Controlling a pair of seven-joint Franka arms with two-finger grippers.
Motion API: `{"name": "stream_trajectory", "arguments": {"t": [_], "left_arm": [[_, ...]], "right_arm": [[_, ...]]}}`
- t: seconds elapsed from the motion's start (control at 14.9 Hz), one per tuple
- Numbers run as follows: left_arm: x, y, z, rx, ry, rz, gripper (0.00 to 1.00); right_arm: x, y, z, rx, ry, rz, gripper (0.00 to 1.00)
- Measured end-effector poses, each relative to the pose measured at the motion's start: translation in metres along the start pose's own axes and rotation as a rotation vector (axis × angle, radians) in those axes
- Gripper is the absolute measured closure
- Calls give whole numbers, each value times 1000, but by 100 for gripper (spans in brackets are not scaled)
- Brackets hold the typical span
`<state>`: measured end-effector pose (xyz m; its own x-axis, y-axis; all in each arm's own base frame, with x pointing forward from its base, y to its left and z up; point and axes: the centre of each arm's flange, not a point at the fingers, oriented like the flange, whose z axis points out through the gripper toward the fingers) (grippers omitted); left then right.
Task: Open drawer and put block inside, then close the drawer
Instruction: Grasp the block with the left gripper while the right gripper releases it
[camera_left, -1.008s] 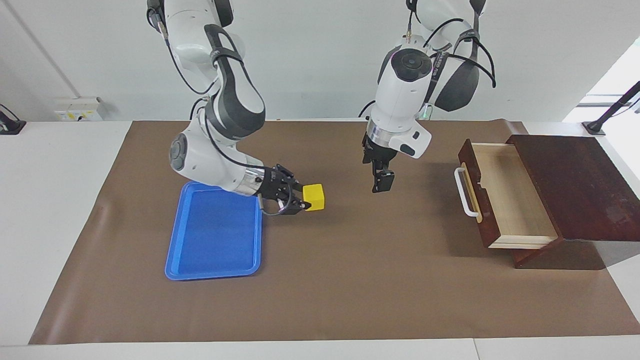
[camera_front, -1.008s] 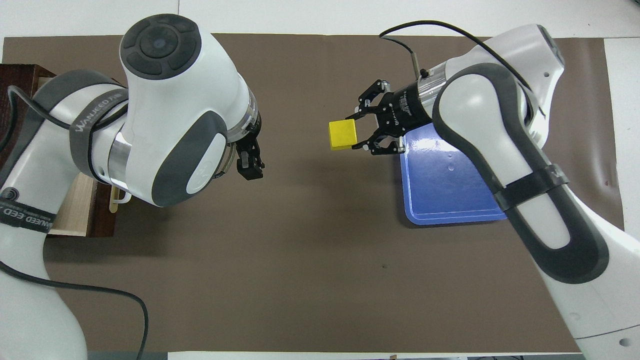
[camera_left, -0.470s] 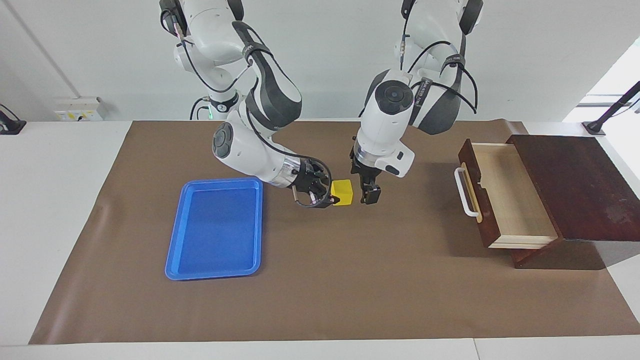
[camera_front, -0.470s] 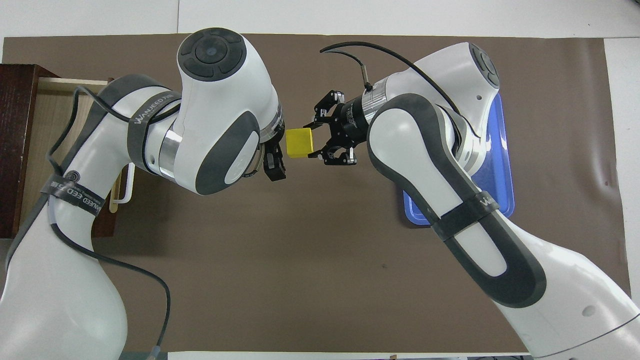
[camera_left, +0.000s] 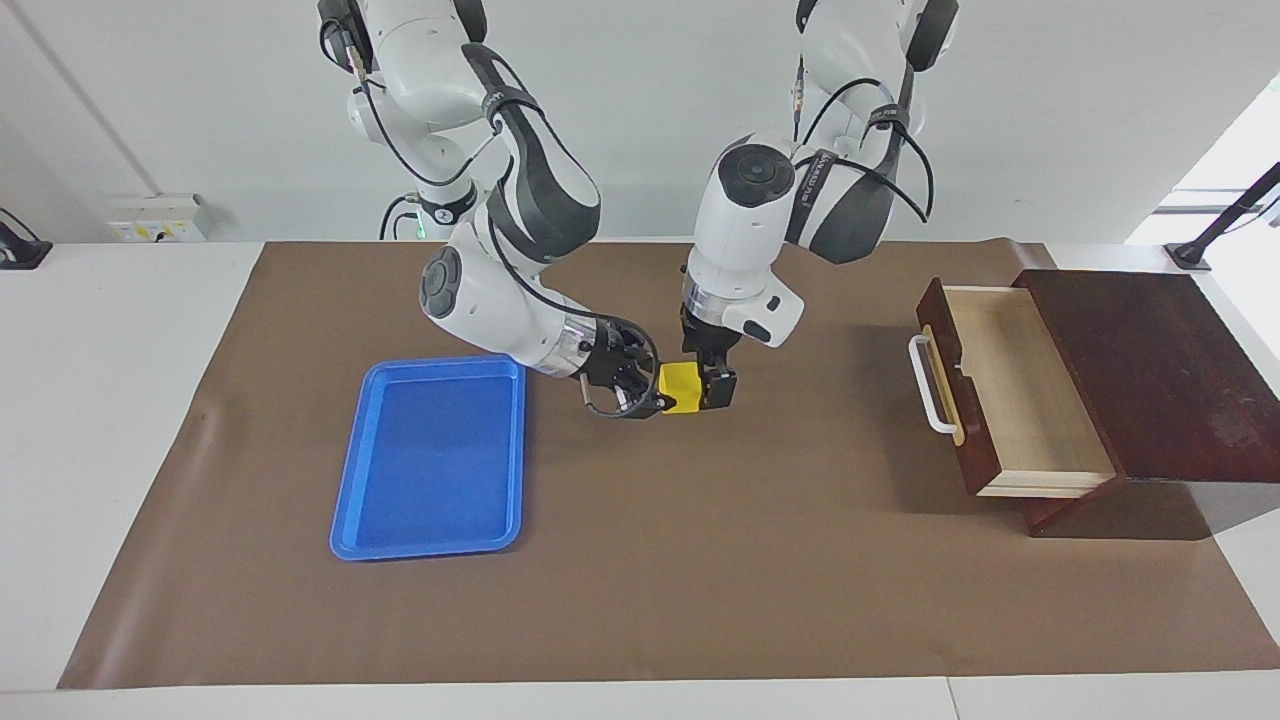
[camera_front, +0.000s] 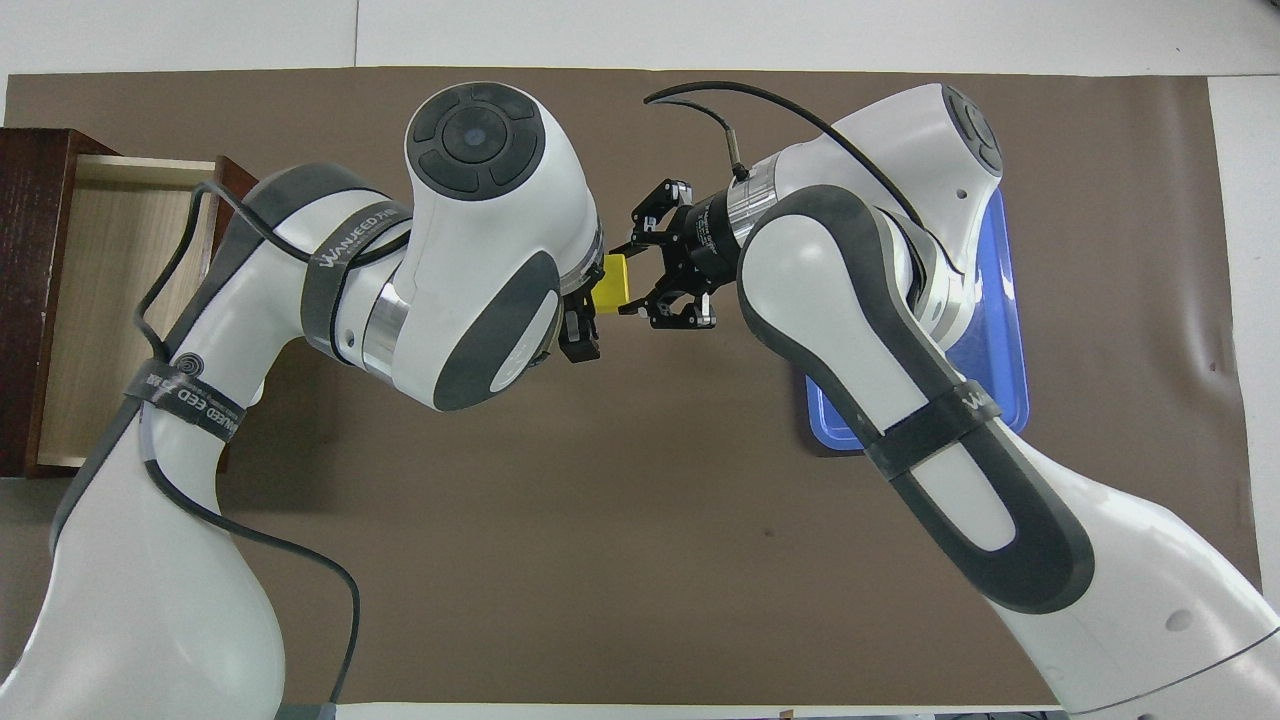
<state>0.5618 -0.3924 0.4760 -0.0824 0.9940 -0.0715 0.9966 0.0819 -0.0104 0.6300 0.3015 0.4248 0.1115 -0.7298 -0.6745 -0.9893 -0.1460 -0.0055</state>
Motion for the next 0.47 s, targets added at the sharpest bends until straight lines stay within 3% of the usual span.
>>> {"name": "stream_trajectory", "arguments": {"t": [0.4, 0.47], "left_arm": [[-10, -8, 11, -13, 15, 28, 4], [-9, -7, 10, -20, 16, 28, 14]], "right_arm": [[0, 0, 0, -1, -4, 3, 45], [0, 1, 2, -7, -5, 4, 45]]}}
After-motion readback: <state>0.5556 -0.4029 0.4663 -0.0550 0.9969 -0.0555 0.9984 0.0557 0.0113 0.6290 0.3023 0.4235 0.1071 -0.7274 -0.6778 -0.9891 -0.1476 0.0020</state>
